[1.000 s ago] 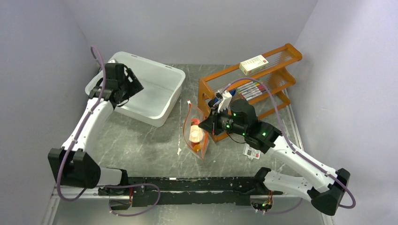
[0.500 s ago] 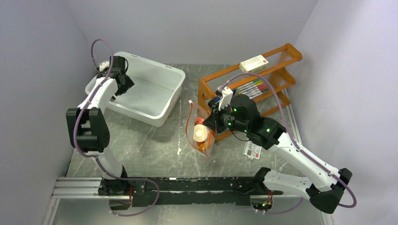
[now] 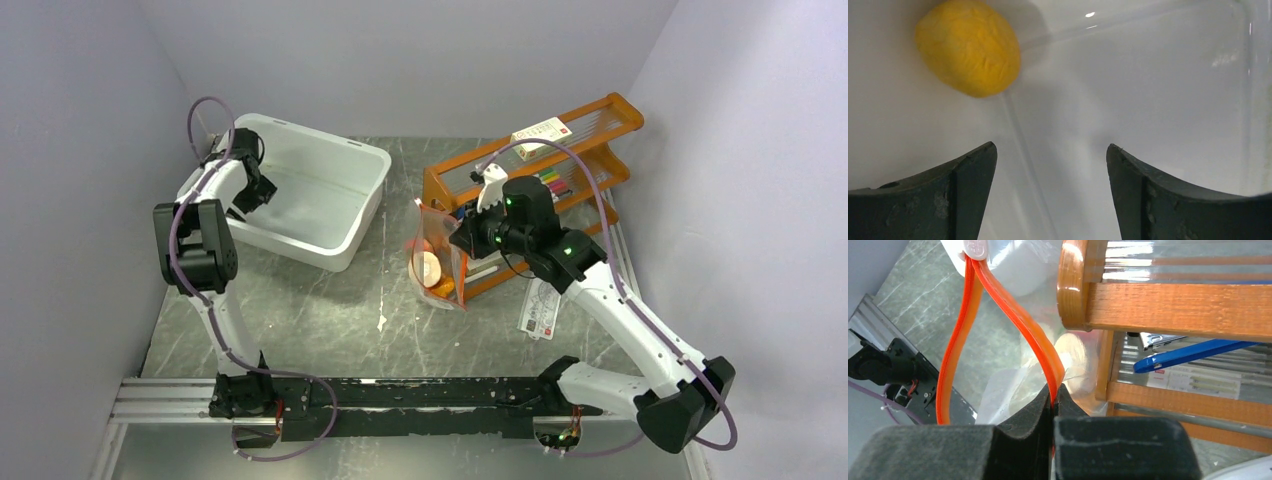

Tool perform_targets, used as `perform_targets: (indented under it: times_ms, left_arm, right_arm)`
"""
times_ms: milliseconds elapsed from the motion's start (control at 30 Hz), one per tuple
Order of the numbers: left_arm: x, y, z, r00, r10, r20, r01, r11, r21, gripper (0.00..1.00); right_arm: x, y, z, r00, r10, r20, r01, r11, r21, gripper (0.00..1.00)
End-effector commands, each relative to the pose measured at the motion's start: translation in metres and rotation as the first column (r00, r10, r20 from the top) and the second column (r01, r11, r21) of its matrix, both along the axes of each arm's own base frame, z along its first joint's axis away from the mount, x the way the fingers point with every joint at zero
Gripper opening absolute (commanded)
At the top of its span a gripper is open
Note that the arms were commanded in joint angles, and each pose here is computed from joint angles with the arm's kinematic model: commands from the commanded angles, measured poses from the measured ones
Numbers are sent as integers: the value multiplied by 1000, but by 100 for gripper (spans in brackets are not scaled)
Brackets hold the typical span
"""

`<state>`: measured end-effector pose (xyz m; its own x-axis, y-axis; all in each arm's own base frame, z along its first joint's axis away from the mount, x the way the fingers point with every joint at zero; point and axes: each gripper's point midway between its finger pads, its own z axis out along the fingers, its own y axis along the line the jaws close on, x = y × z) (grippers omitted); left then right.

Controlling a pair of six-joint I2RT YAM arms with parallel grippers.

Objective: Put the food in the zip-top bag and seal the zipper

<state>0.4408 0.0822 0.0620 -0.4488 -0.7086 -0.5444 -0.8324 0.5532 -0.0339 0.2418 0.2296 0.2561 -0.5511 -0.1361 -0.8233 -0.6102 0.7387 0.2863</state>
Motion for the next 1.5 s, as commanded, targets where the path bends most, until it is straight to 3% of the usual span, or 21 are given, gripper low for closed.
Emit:
perform_targets:
  times_ms: [0, 200, 333, 467, 667, 833, 967, 1100, 1300, 1467]
  left_arm:
    - [22, 10, 18, 998, -70, 8, 70, 998, 5, 79]
    - [27, 15, 84, 994, 20, 110, -23, 999, 28, 81]
    - [-2, 15, 115, 976, 140, 164, -143, 990, 6, 81]
    - [-53, 13, 124, 947, 290, 140, -289, 957, -33, 82]
    - [-107, 9, 119, 942, 331, 56, -329, 944, -32, 78]
    - [-99, 3, 94, 978, 189, 89, -183, 981, -68, 62]
    - [-93, 7, 82, 989, 131, 63, -129, 991, -39, 61]
    - [-81, 10, 75, 996, 70, 46, -69, 997, -22, 49]
    - [-55, 33, 93, 992, -102, 67, 92, 985, 144, 10]
    - [-41, 54, 96, 978, -208, 24, 196, 950, 242, 7]
  right_arm:
    - [8, 4, 14, 997, 54, 50, -55, 998, 20, 0]
    - [14, 11, 14, 997, 57, 49, -59, 998, 37, 0]
    - [12, 14, 16, 997, 67, 46, -70, 996, 60, 0]
    - [10, 14, 18, 997, 62, 38, -65, 995, 77, 0]
    - [3, 16, 24, 998, 62, 32, -65, 992, 107, 0]
    - [-3, 19, 26, 998, 56, 17, -58, 991, 122, 0]
    - [-9, 19, 27, 998, 65, -1, -64, 989, 129, 0]
    - [-12, 19, 29, 998, 66, -4, -65, 989, 132, 0]
    - [-11, 18, 30, 998, 62, -1, -62, 991, 121, 0]
    - [-9, 17, 28, 999, 54, -7, -53, 992, 115, 0]
